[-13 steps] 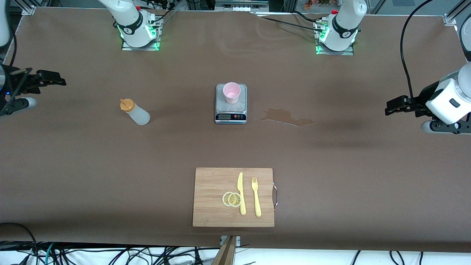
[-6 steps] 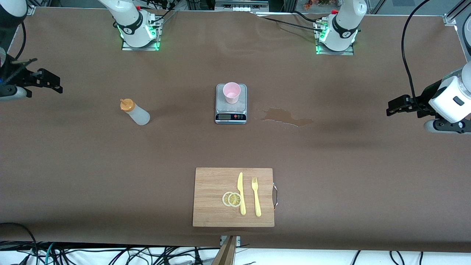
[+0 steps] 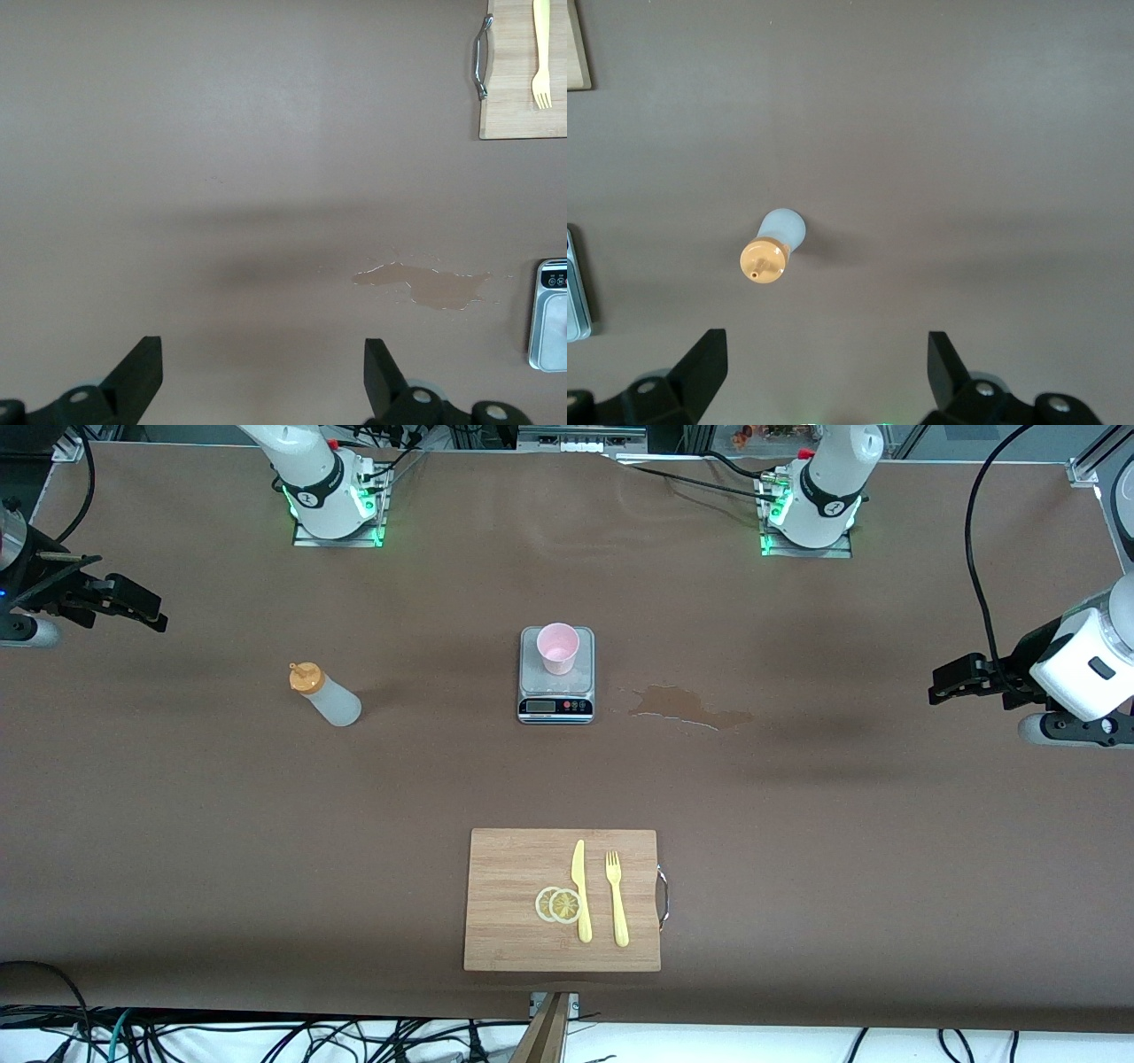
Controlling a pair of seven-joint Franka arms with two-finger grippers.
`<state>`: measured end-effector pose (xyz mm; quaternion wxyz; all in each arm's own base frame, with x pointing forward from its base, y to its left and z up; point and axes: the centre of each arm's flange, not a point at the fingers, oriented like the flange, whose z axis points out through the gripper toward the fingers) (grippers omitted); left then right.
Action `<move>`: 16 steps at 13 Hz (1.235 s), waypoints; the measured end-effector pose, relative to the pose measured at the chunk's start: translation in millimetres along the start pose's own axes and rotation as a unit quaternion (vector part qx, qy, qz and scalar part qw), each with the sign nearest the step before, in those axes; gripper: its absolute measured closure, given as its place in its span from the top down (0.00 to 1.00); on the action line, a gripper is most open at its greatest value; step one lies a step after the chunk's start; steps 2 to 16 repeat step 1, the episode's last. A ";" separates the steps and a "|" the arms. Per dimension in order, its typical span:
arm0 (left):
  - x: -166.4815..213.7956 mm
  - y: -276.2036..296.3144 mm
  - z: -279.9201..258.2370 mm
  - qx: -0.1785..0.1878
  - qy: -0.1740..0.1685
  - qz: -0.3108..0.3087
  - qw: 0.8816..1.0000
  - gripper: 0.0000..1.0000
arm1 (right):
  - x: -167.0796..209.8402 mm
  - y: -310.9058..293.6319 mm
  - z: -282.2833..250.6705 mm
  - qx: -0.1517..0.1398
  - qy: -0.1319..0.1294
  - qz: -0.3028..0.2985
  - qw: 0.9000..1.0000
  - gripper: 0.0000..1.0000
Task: Add sauce to pink cup with both arms
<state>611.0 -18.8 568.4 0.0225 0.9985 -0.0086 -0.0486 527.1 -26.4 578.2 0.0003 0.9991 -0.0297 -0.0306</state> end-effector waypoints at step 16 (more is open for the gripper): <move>0.0 0.1 -0.1 0.000 0.000 0.000 1.000 1.00 | 2.7 2.1 -1.6 0.000 0.002 0.002 1.000 1.00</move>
